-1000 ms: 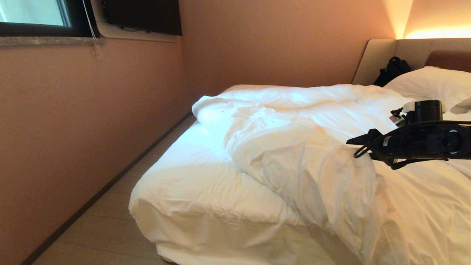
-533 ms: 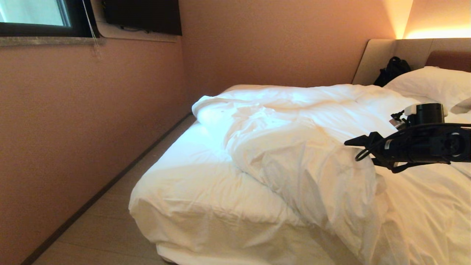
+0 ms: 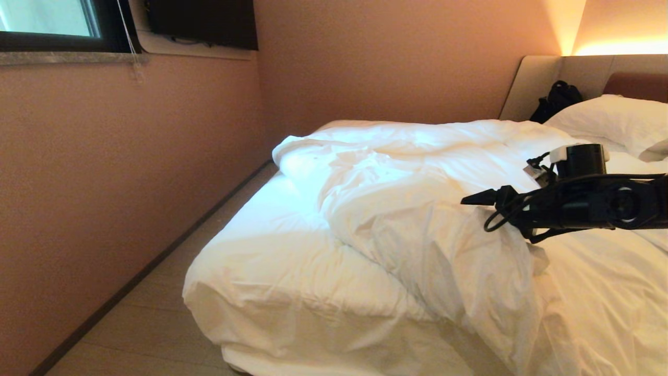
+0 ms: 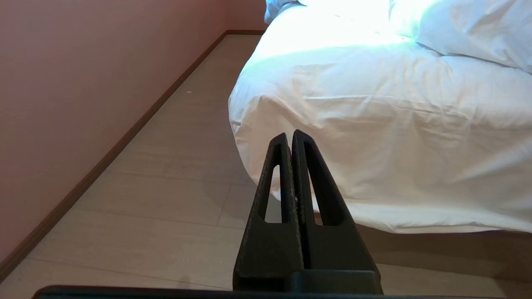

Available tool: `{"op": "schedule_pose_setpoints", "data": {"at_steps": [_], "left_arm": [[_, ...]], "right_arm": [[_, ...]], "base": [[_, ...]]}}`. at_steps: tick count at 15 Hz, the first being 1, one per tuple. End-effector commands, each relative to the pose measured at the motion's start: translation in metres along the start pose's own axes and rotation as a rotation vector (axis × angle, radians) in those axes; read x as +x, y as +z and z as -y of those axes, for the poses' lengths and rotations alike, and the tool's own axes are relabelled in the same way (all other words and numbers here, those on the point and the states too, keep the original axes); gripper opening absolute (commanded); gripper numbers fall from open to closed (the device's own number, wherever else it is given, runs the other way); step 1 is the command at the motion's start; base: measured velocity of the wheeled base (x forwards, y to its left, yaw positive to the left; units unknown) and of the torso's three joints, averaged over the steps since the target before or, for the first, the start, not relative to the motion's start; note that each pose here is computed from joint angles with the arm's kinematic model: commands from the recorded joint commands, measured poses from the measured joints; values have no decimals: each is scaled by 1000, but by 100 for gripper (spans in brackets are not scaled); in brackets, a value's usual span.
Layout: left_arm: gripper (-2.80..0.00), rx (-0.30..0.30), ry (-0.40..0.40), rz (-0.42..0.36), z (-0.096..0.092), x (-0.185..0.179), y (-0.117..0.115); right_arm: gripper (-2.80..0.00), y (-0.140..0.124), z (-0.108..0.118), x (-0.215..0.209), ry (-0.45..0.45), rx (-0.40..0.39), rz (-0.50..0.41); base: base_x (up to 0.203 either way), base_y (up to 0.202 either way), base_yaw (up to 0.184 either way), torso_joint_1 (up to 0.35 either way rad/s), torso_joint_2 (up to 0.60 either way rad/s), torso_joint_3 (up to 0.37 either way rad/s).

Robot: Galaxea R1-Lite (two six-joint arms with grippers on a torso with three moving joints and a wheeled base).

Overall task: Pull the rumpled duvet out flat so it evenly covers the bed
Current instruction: Hold the folded corner of the quilt

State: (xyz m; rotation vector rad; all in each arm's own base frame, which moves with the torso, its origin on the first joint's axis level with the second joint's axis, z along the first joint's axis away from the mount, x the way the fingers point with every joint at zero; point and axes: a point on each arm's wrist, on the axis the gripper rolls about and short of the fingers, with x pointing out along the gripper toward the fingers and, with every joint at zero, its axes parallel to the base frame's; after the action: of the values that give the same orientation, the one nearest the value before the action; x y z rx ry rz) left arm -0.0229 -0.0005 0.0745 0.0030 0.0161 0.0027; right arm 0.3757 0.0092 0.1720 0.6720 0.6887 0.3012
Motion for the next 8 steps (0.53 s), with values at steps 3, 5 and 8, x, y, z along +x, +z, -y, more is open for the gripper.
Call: {"op": "schedule_pose_setpoints", "data": {"at_steps": [3, 5, 8], "left_arm": [[-280, 0, 0, 1, 0, 0, 0], [-280, 0, 0, 0, 0, 0, 0], [-280, 0, 0, 1, 0, 0, 0]], "right_arm": [[0, -9, -13, 22, 34, -18, -50], [0, -6, -14, 28, 39, 7, -48], [0, -5, -15, 29, 43, 24, -44]], "base": [[0, 0, 0, 0, 0, 0], [0, 0, 0, 0, 0, 0], [0, 0, 0, 0, 0, 0]]}}
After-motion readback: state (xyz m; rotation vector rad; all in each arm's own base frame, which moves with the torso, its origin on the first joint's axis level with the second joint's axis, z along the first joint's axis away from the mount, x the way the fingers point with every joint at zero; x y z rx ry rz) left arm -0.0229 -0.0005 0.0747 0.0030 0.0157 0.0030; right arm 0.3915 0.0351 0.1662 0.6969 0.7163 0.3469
